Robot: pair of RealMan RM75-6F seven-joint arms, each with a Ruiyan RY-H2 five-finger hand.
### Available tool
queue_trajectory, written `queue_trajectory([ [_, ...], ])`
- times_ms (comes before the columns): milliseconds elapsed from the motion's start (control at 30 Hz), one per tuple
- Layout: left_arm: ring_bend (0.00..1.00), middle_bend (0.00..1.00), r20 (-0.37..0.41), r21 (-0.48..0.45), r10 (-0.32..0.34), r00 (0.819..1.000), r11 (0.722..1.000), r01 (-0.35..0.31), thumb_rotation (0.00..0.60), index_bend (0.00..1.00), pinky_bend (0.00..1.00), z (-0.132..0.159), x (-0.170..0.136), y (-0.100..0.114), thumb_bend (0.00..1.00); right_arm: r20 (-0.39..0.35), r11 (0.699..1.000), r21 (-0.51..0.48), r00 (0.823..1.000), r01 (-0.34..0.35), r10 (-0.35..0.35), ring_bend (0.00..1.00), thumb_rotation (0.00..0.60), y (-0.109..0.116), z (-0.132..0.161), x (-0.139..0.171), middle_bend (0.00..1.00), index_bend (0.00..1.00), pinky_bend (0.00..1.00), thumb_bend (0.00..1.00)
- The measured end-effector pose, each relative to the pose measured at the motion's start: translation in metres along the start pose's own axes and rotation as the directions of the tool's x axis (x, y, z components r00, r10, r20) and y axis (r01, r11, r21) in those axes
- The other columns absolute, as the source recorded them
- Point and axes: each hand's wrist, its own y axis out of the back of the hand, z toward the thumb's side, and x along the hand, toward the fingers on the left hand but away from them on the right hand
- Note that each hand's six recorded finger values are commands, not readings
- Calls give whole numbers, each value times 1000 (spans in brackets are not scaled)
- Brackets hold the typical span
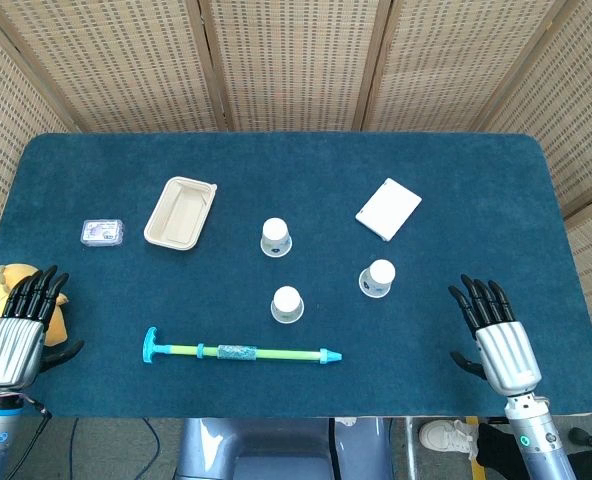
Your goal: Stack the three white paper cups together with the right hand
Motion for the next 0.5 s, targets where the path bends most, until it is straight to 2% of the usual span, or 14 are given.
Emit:
queue_trajectory([
  [500,0,0,7,-21,7,1000,1000,-7,600,0,63,0,-1,4,0,-10,1000,-6,1000,7,-7,0,600,2,1,0,0,12,0,110],
])
